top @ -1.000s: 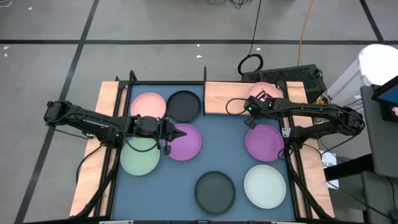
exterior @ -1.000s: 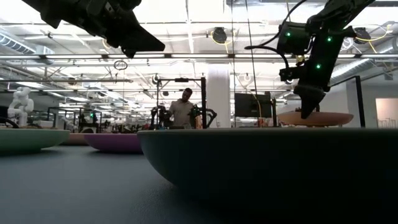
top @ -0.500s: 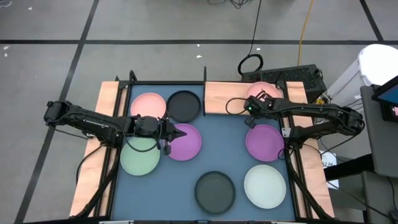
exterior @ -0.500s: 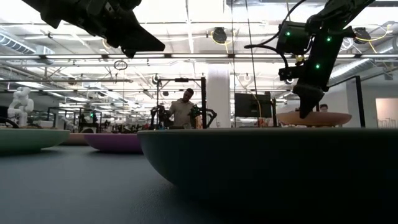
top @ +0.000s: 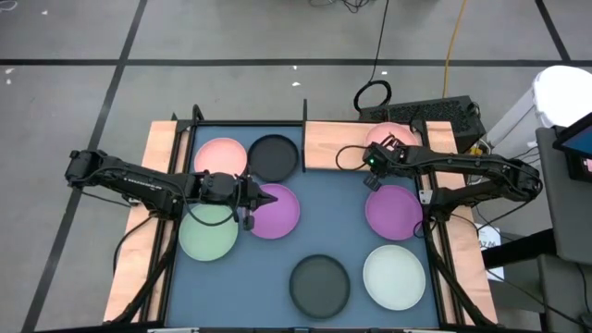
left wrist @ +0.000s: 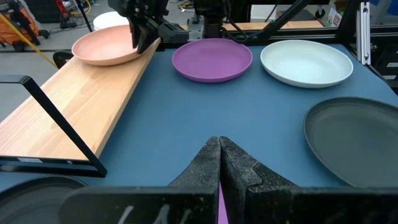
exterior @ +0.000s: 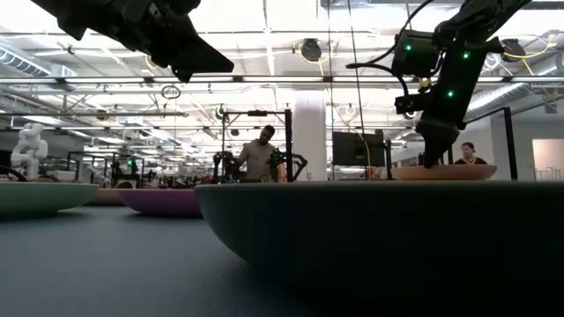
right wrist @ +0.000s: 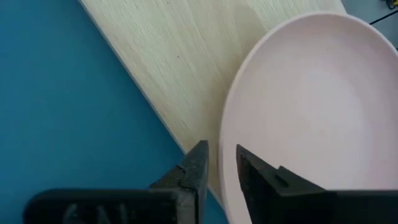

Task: Place and stack plates onto a shelf
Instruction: Put the bottom pink plate on the shelf, then put the pink plate on the shelf

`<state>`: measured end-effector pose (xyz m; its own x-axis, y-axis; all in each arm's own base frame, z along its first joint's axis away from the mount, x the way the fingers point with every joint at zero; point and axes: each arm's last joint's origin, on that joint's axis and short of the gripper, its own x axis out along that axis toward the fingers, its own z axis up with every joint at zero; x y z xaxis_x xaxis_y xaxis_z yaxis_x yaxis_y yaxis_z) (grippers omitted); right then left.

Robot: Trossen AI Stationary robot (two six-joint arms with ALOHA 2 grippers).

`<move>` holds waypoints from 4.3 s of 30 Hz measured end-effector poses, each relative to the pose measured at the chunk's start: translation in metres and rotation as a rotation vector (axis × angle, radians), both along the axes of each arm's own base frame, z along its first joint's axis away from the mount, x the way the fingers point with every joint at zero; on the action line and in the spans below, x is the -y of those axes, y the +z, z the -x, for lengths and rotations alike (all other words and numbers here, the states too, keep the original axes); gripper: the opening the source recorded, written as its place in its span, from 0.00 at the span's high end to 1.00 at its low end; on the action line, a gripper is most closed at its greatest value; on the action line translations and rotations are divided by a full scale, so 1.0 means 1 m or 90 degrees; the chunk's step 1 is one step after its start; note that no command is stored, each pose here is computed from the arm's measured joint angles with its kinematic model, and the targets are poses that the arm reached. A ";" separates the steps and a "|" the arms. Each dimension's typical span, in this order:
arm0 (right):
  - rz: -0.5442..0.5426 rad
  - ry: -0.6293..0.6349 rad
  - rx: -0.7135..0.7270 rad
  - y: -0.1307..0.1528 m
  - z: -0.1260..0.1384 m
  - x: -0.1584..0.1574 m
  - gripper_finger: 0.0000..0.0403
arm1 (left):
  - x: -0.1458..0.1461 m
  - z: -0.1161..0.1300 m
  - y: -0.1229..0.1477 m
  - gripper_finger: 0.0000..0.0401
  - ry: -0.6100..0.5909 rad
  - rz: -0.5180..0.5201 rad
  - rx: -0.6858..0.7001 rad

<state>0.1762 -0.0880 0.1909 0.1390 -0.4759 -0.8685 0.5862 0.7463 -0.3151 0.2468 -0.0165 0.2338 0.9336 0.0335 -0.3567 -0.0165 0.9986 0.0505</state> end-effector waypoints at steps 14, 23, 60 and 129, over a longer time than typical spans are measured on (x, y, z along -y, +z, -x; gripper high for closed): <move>0.048 0.040 0.181 0.044 0.020 -0.028 0.82 | -0.004 0.001 -0.001 1.00 0.089 -0.015 -0.004; 0.013 0.195 0.272 0.065 0.038 -0.054 0.82 | -0.032 0.012 -0.018 0.89 0.345 0.042 -0.092; 0.004 0.287 0.262 0.061 0.041 -0.063 0.83 | -0.084 0.058 0.040 0.79 0.556 0.320 -0.457; 0.003 0.286 0.265 0.061 0.041 -0.063 0.83 | -0.107 0.034 -0.072 0.37 0.529 0.190 -0.589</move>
<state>0.1352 -0.0249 0.2516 0.6542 -0.2958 -0.6961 0.2896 0.9482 -0.1307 0.2126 0.0905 0.1615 0.0717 0.2916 -0.9539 -0.7176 0.6793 0.1537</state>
